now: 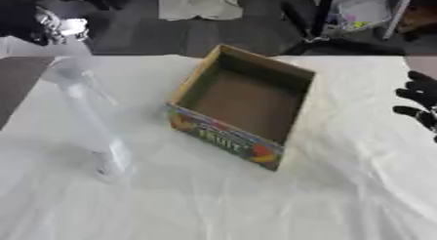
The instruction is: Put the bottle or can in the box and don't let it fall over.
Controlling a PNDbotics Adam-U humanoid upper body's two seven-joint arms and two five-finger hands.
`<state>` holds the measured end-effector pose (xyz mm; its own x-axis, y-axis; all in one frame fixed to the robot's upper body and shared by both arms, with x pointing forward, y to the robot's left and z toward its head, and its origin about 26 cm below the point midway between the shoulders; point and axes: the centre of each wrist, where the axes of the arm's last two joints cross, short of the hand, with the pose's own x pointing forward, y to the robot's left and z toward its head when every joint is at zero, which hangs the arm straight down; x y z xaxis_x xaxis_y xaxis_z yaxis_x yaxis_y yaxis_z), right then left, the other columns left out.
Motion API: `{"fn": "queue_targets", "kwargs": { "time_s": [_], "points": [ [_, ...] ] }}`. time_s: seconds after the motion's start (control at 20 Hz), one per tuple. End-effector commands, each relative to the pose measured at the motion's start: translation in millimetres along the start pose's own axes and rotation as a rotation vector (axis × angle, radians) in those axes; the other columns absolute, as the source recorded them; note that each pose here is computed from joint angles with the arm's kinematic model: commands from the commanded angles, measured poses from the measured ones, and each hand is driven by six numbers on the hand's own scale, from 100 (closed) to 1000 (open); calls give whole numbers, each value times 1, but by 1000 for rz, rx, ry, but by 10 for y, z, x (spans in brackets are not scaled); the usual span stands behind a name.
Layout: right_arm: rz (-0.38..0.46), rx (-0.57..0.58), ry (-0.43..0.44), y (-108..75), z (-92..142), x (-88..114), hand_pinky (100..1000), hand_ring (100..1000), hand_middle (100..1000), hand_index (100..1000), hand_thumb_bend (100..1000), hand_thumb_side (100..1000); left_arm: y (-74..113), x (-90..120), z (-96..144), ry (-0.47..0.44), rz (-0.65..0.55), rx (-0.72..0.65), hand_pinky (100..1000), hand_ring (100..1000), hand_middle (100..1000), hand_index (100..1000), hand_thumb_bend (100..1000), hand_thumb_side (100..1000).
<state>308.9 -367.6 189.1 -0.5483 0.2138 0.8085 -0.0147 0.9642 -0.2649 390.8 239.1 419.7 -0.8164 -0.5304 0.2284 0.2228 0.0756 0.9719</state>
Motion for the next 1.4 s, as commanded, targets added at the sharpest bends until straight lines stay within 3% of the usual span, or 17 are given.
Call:
{"fn": "queue_targets", "kwargs": {
  "time_s": [0.05,1.05,1.4],
  "points": [
    [24,-1,-10,-56,-18,56,825,914,988,784,100,575,130,46,165,46,-61,7,924,905,884,873,247,509],
    [23,-28,-4,-72,17,45,825,908,984,781,100,592,42,-119,317,188,-84,-27,919,901,884,875,293,512],
    [20,-34,-8,-74,17,46,825,907,983,781,100,595,-33,-211,325,235,-94,-45,927,848,890,866,290,496]
  ]
}}
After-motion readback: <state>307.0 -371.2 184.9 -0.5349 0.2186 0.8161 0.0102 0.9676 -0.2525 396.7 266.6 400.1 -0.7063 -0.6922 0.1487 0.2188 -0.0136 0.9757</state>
